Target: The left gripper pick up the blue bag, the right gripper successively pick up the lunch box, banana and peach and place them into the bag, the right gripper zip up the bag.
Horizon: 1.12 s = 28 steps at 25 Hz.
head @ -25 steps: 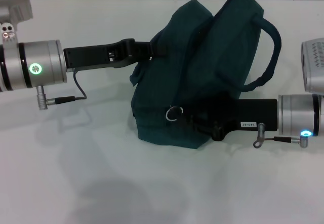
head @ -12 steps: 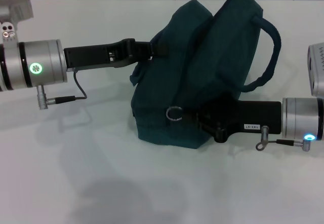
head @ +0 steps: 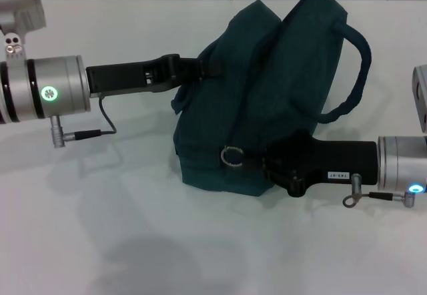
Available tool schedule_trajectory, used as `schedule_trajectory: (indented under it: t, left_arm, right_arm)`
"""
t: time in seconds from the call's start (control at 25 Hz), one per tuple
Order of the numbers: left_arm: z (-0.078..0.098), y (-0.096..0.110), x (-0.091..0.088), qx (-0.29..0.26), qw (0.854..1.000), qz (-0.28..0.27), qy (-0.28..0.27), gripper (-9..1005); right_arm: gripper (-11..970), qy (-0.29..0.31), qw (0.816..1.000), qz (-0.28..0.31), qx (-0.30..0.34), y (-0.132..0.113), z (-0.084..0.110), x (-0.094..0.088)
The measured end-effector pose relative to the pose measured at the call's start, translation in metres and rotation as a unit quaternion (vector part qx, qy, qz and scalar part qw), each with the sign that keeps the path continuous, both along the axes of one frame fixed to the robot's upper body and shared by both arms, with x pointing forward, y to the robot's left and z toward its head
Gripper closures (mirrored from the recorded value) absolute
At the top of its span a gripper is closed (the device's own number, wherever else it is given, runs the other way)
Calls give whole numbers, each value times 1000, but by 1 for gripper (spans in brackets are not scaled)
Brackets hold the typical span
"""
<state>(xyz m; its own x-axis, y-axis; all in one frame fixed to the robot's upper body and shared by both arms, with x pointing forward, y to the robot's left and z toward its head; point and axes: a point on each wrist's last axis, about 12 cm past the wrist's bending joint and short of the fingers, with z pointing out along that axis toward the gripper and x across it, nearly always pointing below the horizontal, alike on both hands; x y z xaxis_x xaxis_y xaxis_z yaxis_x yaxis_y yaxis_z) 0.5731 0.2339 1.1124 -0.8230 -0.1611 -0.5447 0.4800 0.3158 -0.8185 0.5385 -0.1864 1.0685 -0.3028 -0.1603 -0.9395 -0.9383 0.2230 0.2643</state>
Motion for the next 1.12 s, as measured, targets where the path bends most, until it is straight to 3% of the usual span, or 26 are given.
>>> schedule_trajectory:
  t: [0.72,1.12]
  left_arm:
    - [-2,-1,-5,-5,1000,-8,-2,931]
    - [-3,-1,-6,-5,1000,-10,-4,930]
  right_arm:
    - [812,-1,999,25,-31,19,2,9]
    - [815,-4,999,5,-35,19,2,14]
